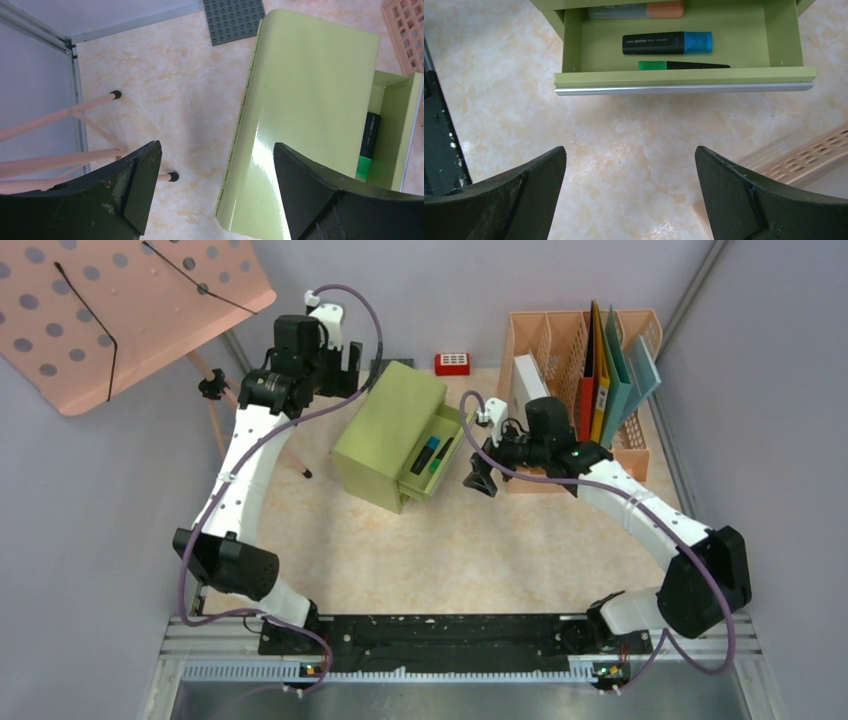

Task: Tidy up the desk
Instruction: Close the drawer in the storage box.

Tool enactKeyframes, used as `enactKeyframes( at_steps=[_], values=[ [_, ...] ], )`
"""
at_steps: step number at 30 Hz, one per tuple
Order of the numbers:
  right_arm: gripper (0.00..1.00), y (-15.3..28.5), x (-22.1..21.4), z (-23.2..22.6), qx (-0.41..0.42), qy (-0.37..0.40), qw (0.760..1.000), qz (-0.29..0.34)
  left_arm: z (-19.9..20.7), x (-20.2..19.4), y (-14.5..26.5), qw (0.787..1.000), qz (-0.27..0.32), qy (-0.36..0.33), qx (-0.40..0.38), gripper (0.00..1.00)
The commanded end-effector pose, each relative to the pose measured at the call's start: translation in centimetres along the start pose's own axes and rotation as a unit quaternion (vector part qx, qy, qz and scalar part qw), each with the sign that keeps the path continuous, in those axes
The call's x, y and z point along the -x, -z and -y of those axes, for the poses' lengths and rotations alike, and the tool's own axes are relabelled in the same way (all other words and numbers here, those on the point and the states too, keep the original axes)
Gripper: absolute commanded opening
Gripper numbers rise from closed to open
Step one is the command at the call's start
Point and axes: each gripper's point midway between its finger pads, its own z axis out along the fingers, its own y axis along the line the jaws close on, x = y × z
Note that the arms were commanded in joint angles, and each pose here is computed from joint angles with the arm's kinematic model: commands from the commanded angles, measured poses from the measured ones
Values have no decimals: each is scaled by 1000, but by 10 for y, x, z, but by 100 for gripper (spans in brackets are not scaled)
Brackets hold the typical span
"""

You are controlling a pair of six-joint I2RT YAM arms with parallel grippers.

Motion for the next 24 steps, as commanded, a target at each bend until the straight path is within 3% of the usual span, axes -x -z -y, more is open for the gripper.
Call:
enactKeyframes(
  at_steps=[1, 12, 24],
  values=[
    [99, -7, 11, 11, -28, 35, 999, -14, 5, 9, -19, 998, 15, 49, -47, 87],
    [99, -17, -9, 20, -55, 39, 996, -52, 23, -16, -71, 983, -33, 131, -121, 87],
    [97, -26, -18, 35, -89, 26, 994, -59, 53, -54, -98, 964, -72, 164, -198, 92]
  ],
)
